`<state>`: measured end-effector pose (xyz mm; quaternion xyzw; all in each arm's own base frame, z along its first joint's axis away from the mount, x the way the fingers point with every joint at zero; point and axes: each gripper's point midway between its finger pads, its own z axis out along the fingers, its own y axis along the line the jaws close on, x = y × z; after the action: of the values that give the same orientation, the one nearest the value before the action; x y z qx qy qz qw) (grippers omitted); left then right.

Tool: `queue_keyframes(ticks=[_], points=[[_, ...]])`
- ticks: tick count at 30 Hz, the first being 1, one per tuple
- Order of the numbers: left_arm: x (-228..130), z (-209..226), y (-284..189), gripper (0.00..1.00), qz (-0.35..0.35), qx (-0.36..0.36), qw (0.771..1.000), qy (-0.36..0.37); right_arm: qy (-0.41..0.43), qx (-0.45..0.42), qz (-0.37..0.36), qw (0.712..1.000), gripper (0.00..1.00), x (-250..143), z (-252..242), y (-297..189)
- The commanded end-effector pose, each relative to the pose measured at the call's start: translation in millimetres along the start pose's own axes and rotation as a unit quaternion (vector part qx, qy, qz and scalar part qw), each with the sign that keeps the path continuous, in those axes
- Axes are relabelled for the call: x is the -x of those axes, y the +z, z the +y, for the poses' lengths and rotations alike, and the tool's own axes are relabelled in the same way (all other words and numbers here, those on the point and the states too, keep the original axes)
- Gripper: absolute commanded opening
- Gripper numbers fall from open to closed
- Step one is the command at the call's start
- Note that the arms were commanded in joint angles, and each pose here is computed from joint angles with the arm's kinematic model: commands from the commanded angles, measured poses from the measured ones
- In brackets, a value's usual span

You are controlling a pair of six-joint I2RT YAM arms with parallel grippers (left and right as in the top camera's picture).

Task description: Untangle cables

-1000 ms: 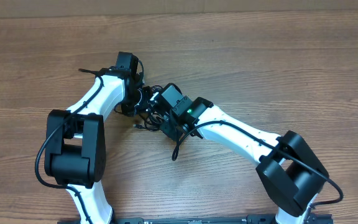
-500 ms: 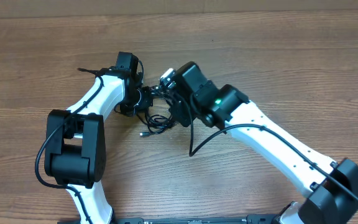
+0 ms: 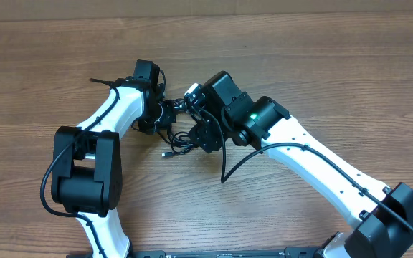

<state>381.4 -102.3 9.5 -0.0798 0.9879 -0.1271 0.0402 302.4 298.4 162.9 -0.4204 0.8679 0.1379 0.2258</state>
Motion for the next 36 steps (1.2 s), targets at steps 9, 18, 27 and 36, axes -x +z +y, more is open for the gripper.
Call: queue_keyframes(ticks=[9,18,27,36], points=[[-0.9,0.5,0.1,0.11,-0.003,0.007,1.0,0.002,-0.05,0.035,0.068,0.996,0.6,-30.9,4.2,66.1],[-0.7,0.3,0.1,0.11,-0.003,0.007,1.0,0.002,-0.087,0.032,0.044,0.995,0.44,-19.6,1.6,76.2],[-0.7,0.3,0.1,0.11,-0.003,0.007,1.0,0.002,-0.083,0.048,0.062,0.993,0.34,-29.2,4.9,91.4],[-0.7,0.3,0.1,0.11,-0.003,0.007,1.0,0.002,-0.084,0.049,0.067,0.993,0.31,-32.6,3.5,104.4]])
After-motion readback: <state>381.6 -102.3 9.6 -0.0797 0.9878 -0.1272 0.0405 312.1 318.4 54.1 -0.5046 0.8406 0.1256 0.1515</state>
